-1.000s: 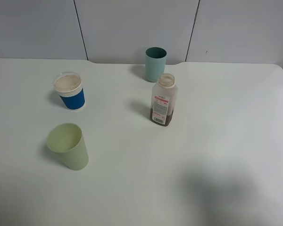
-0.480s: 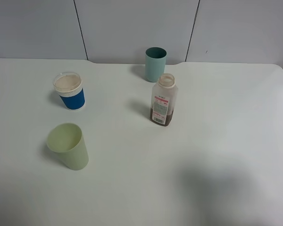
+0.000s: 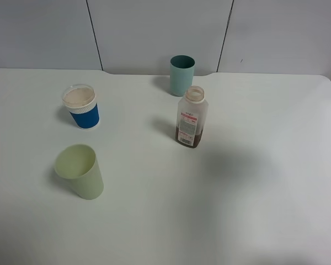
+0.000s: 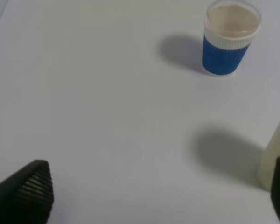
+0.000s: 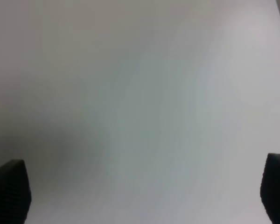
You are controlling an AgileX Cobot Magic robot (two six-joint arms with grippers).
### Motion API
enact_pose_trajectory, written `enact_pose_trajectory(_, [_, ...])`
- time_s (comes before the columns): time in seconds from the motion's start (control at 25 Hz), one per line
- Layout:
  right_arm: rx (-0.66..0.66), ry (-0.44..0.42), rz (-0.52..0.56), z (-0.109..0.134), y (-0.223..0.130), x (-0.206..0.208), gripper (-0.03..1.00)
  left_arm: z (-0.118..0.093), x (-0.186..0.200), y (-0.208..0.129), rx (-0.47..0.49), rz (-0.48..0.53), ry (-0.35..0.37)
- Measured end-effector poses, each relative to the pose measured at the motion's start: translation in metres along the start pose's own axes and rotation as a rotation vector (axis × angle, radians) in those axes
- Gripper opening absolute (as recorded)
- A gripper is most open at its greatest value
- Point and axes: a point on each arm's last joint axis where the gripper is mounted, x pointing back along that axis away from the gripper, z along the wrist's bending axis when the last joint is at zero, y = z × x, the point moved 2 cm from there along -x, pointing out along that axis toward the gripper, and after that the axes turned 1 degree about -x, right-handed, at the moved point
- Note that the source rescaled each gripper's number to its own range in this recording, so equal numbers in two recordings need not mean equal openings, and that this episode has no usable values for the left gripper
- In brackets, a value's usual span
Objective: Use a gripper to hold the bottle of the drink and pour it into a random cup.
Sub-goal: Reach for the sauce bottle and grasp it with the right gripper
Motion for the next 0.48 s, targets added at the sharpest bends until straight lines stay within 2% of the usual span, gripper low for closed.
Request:
enact_pose_trajectory(0.16, [0.017,0.032,0.067,0.004,0.015,-0.038,1.00,0.000,0.000,0.000,0.000,0.000,0.000])
enact_pose_trajectory(0.32, [0.114,0.083,0.158,0.019,0.018,-0.073,1.00,0.000,0.000,0.000,0.000,0.000,0.000])
enact_pose_trajectory(0.48, [0.209,0.132,0.204,0.039,0.018,-0.099,1.00,0.000,0.000,0.000,0.000,0.000,0.000])
